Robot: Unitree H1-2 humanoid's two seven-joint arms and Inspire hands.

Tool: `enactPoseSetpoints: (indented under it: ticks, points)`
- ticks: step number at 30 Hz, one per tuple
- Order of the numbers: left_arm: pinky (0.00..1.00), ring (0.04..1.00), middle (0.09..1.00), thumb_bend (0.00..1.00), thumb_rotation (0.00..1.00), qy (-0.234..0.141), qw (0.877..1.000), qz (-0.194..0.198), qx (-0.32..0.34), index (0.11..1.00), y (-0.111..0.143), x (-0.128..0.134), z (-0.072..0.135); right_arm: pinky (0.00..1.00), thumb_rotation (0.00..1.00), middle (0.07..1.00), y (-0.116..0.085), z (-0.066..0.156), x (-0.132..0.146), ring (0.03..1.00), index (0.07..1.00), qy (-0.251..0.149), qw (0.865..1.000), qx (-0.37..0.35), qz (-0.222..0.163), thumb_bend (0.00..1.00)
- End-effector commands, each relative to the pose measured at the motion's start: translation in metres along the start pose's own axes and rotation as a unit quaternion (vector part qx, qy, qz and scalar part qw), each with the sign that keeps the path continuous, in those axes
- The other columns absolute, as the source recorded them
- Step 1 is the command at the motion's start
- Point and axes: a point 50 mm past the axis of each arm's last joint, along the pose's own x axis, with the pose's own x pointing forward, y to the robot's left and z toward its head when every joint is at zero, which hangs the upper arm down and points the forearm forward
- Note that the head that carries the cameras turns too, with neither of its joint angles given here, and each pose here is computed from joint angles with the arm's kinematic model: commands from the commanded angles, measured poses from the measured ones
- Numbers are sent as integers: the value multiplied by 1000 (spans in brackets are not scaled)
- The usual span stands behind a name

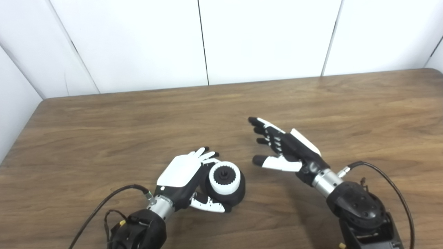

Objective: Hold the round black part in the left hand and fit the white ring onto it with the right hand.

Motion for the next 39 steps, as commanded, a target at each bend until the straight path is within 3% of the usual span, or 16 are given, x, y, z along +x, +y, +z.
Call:
enactPoseSetpoints:
  ticks: [1, 13, 28, 30, 35, 39]
  points:
    - [963, 989, 923, 763, 422, 12, 1000, -3, 24, 693, 2, 2, -8, 953, 610, 946, -5, 12, 3, 949, 931, -28, 1000, -7, -9, 944]
    - [976, 999, 925, 886, 486, 21, 999, -9, 25, 787, 3, 0, -12, 950, 608, 916, -14, 8, -4, 932, 911, -20, 999, -6, -32, 985]
    - [973, 1000, 948, 1000, 520, 37, 999, -15, 7, 964, 4, -5, -20, 965, 608, 924, -14, 4, -11, 939, 916, -7, 999, 12, -45, 990]
    - [951, 994, 955, 1000, 524, 37, 999, -9, -6, 991, 5, -6, -23, 970, 604, 924, -13, 3, -12, 941, 917, -6, 999, 14, -46, 985]
    - [923, 1000, 995, 1000, 541, 57, 992, 5, -111, 1000, 11, -12, -35, 952, 615, 924, -13, 0, -15, 938, 912, -2, 999, 19, -51, 997]
    - [825, 977, 1000, 1000, 568, 68, 983, 23, -171, 1000, 15, -16, -41, 945, 615, 921, -13, -2, -17, 936, 911, -4, 998, 22, -55, 983]
